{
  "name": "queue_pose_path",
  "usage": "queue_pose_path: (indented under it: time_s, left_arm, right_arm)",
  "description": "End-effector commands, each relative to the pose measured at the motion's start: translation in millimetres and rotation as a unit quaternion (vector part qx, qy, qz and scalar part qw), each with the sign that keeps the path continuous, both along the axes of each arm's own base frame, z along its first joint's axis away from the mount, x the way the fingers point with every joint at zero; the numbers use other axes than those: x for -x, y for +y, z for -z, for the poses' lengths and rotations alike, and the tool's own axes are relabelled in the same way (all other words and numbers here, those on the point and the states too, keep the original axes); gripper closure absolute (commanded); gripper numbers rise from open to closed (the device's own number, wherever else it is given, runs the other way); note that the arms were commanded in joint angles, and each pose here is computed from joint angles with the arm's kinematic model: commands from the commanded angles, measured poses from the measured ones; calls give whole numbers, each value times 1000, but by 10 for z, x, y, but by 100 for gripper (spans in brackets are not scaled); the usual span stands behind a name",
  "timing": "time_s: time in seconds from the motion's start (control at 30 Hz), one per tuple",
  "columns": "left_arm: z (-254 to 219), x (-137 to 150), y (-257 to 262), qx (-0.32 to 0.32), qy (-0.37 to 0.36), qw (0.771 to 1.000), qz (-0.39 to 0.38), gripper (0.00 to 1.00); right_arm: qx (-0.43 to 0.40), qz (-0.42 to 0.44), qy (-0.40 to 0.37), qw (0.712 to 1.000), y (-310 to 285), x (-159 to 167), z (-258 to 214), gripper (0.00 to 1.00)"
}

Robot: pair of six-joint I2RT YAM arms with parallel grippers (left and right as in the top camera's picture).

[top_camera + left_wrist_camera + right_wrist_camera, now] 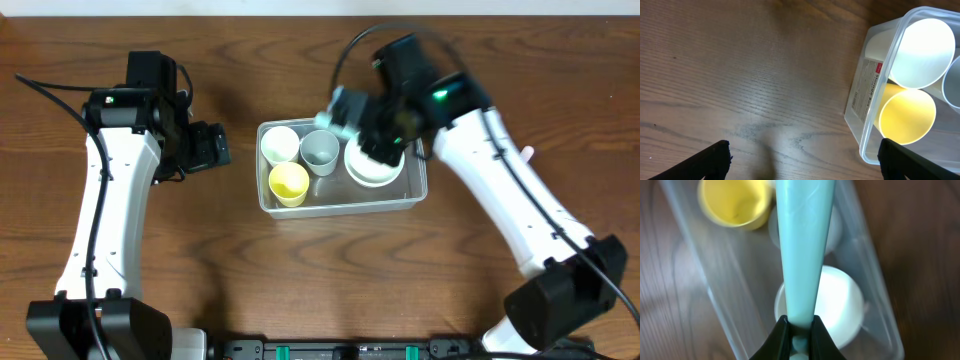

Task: Pack container
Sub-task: 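Carry mint spoon into the container's front edge and release, then move right gripper to the white fork and grasp it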

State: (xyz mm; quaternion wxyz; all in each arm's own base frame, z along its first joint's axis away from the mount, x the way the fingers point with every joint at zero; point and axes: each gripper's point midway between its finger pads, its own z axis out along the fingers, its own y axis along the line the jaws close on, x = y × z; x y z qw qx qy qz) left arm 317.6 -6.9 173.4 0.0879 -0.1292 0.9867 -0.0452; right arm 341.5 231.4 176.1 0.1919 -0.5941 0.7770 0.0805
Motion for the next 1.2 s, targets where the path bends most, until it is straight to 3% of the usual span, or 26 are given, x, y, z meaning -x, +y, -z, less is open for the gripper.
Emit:
queue_pose_path:
  time_s: [0.0, 0.23, 0.3, 0.37, 0.6, 0.77, 0.87, 1.0, 1.17]
  left_arm:
    - [2, 16, 8, -2, 3, 1000, -3, 6]
    - [2, 15, 8, -2, 3, 1000, -3, 6]
    - [2, 16, 8, -2, 3, 1000, -3, 6]
    - [2, 16, 8, -2, 3, 1000, -3, 6]
    - [2, 18, 8, -2, 3, 1000, -3, 6]
    - [2, 17, 8, -2, 3, 1000, -3, 6]
    - [2, 18, 8, -2, 3, 1000, -3, 5]
    - [2, 18, 8, -2, 3, 1000, -3, 6]
    - [2, 18, 8, -2, 3, 1000, -3, 6]
  right_arm:
    - [53, -102, -17, 993, 39, 122, 214, 99]
    - [75, -115, 24, 990, -33, 271, 589, 99]
    - [79, -114, 31, 990, -56, 291, 664, 92]
    - [80, -114, 34, 990, -67, 309, 708, 75]
    - [79, -106, 32, 991, -64, 291, 715, 61]
    - [55, -19, 10, 998, -51, 90, 591, 60]
    - [27, 95, -29, 995, -188, -210, 352, 58]
    - [-35, 321, -63, 944, -706, -593, -87, 47]
    - [-118, 576, -42, 808, -1755, -782, -364, 41]
